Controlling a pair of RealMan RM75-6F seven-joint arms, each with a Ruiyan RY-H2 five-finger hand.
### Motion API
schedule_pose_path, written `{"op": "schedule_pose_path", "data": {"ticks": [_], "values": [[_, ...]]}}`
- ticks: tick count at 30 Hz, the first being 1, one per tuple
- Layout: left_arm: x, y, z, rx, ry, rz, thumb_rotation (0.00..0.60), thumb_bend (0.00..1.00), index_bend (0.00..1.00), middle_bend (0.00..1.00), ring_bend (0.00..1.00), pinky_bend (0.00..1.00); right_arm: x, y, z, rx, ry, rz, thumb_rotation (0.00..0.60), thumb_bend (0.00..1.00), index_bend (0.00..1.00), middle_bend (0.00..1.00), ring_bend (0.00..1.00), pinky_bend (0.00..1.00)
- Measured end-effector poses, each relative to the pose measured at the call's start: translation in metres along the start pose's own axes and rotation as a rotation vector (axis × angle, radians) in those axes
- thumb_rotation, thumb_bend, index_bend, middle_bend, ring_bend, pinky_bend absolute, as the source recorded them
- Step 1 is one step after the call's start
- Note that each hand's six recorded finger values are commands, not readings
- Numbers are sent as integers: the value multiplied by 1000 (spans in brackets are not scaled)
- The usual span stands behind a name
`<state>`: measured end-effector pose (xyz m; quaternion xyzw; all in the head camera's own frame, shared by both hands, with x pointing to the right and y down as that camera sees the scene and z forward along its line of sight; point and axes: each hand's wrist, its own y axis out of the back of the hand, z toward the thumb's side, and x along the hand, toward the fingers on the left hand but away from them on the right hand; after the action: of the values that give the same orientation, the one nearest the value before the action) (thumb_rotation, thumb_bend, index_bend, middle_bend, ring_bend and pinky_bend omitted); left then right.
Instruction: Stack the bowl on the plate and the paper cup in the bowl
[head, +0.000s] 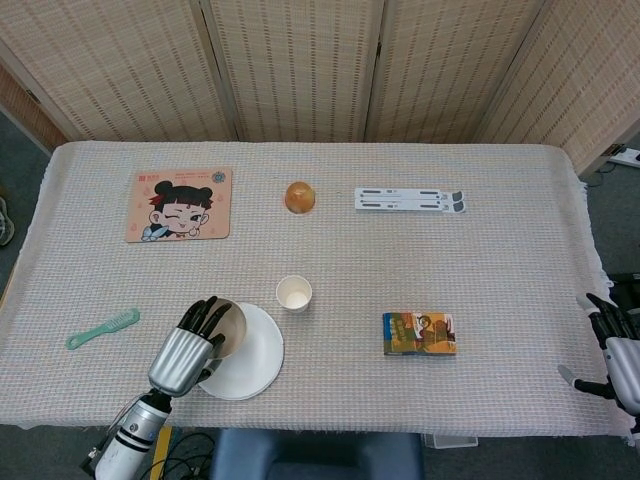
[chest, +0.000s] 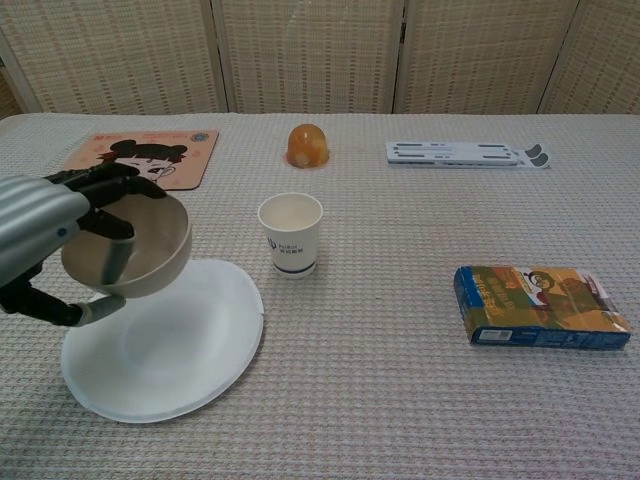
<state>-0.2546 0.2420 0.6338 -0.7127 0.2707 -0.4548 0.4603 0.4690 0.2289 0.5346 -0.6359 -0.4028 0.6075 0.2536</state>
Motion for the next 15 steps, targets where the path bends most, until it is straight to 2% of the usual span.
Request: {"op": "schedule_pose_path", "data": {"ticks": [15], "values": [[-12,-14,12,-32,1,-36,600,312,671,163,0,161,7,3,3,-4,30,-14,600,211,1,0,0,0]]}}
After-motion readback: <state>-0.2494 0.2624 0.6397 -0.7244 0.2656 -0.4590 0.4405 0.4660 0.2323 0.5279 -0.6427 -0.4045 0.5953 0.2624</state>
